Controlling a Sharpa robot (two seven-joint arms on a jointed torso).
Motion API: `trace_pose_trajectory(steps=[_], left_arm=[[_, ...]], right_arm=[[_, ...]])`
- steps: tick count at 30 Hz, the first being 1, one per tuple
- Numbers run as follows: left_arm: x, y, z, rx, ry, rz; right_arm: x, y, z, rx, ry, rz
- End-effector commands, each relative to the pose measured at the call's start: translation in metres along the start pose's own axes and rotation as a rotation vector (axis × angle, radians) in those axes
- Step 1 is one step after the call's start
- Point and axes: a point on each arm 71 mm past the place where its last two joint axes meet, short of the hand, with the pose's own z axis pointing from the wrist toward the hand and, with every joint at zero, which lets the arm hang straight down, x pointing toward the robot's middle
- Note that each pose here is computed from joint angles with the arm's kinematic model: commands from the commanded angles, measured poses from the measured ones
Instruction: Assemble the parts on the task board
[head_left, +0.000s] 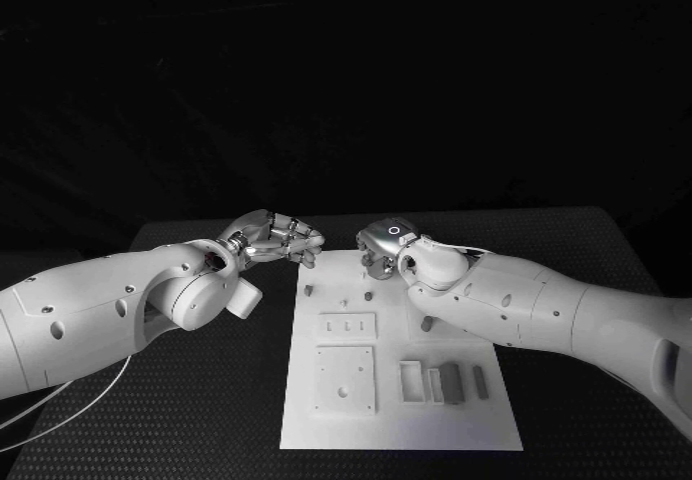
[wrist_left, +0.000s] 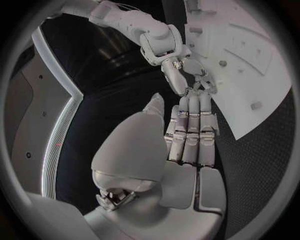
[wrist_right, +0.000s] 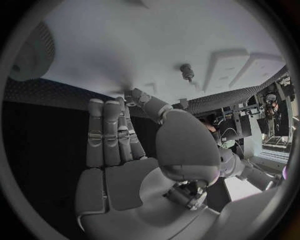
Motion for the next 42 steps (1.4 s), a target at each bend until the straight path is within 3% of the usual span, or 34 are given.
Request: trace_pose_trajectory(steps=[1,8,15,23,28,32,35,42], left_arm=[[0.0012,-0.0018,0.0002,0.008,0.011,-0.007],[-0.0002,-0.0014,-0.0006,0.007,0.006,-0.006],[-0.0054,-0.0002,-0.0028,0.006,-0.007,-0.004],[-0.01,-0.0021,-0.0046,0.047,-0.019,-0.001],[-0.0114,-0.0027,-0.0042,0.064,-0.024,0.0],[-0.012,-0.0023,-0.0039,0.062,-0.022,0.0],[-0.0138,-0.0013,-0.0039,0.056,-0.026,0.001],[-0.0147,-0.0002,-0.0022,0.05,-0.024,0.002]], right_arm=[[-0.001,-0.001,-0.001,0.004,-0.019,0.024],[-0.003,-0.005,-0.007,0.006,-0.043,0.038],[-0.022,-0.018,-0.024,0.0,-0.085,0.111],[-0.043,-0.054,-0.054,0.003,-0.074,0.223],[-0.043,-0.085,-0.07,0.033,-0.033,0.234],[-0.036,-0.107,-0.079,0.077,0.03,0.241],[-0.03,-0.115,-0.079,0.094,0.082,0.238],[-0.023,-0.12,-0.07,0.098,0.13,0.226]])
